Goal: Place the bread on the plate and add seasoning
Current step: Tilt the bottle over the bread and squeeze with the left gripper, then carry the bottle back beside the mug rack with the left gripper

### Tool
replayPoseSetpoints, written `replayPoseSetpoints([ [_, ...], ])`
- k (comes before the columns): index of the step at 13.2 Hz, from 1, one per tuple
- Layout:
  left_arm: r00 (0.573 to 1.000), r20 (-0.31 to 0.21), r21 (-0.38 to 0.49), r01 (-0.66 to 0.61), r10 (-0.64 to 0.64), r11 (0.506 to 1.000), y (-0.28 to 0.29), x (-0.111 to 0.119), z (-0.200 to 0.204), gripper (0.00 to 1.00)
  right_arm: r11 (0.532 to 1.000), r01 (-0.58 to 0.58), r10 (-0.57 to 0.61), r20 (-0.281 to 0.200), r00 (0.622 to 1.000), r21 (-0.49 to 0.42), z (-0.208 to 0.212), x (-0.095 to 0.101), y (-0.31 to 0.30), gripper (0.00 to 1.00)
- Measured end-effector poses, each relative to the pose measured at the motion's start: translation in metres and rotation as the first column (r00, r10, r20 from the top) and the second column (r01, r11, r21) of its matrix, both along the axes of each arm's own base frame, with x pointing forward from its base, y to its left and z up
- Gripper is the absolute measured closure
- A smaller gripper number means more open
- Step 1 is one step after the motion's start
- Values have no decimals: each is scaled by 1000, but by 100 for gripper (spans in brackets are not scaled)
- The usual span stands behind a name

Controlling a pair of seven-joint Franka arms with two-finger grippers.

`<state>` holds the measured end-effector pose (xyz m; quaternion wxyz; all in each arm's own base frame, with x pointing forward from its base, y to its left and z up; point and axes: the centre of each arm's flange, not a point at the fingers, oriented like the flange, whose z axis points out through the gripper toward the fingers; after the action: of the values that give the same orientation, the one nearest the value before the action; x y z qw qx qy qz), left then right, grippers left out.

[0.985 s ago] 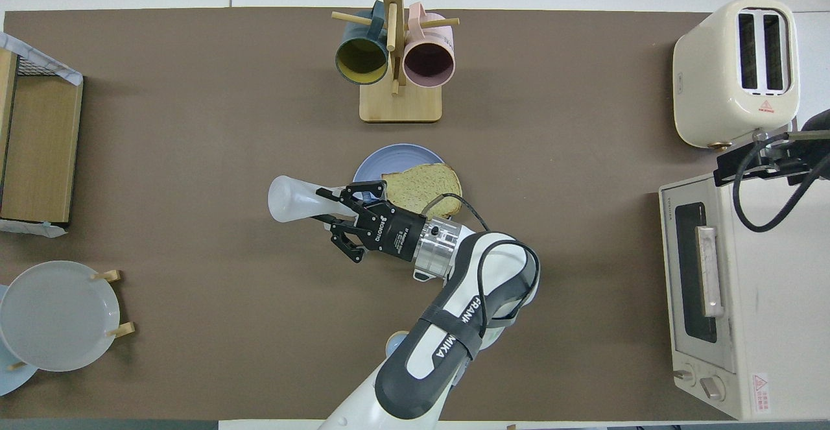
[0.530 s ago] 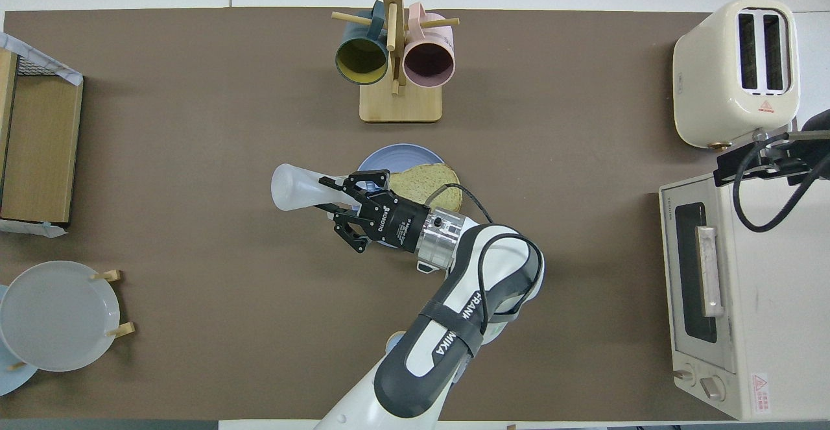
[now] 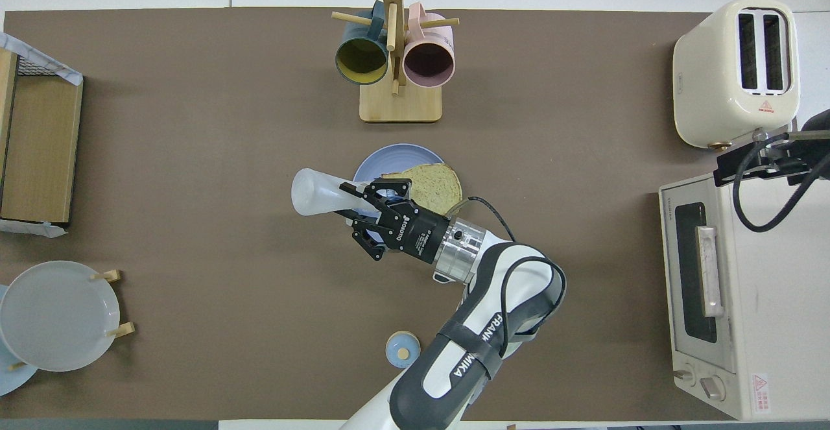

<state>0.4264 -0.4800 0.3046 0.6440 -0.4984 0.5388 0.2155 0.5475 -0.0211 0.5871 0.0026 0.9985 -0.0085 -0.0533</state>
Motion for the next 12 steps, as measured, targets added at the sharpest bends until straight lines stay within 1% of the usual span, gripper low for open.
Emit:
replayPoseSetpoints([
  [3, 998, -11, -6, -55, 55, 998, 33, 40, -11, 64, 1000, 0, 0, 0, 1000, 0, 0, 0, 0, 0],
  [4, 998, -13, -6, -69, 69, 998, 40, 47, -12, 64, 1000, 0, 0, 0, 1000, 0, 0, 0, 0, 0],
  [6, 997, -12, -7, -77, 77, 997, 44, 51, -12, 64, 1000, 0, 0, 0, 1000, 0, 0, 0, 0, 0],
  [7, 997, -8, -27, -83, 83, 996, 43, 52, -9, 64, 1000, 0, 0, 0, 1000, 0, 0, 0, 0, 0],
  [8, 995, -2, -86, -96, 96, 992, 40, 55, -2, 64, 1000, 0, 0, 0, 1000, 0, 0, 0, 0, 0],
  [9, 993, 7, -170, -114, 117, 979, 40, 60, 17, 64, 1000, 0, 0, 0, 1000, 0, 0, 0, 0, 0],
  [11, 985, 30, -305, -152, 169, 940, 55, 75, 69, 64, 1000, 0, 0, 0, 1000, 0, 0, 0, 0, 0],
  [12, 977, 45, -375, -175, 207, 910, 66, 82, 90, 64, 1000, 0, 0, 0, 1000, 0, 0, 0, 0, 0],
])
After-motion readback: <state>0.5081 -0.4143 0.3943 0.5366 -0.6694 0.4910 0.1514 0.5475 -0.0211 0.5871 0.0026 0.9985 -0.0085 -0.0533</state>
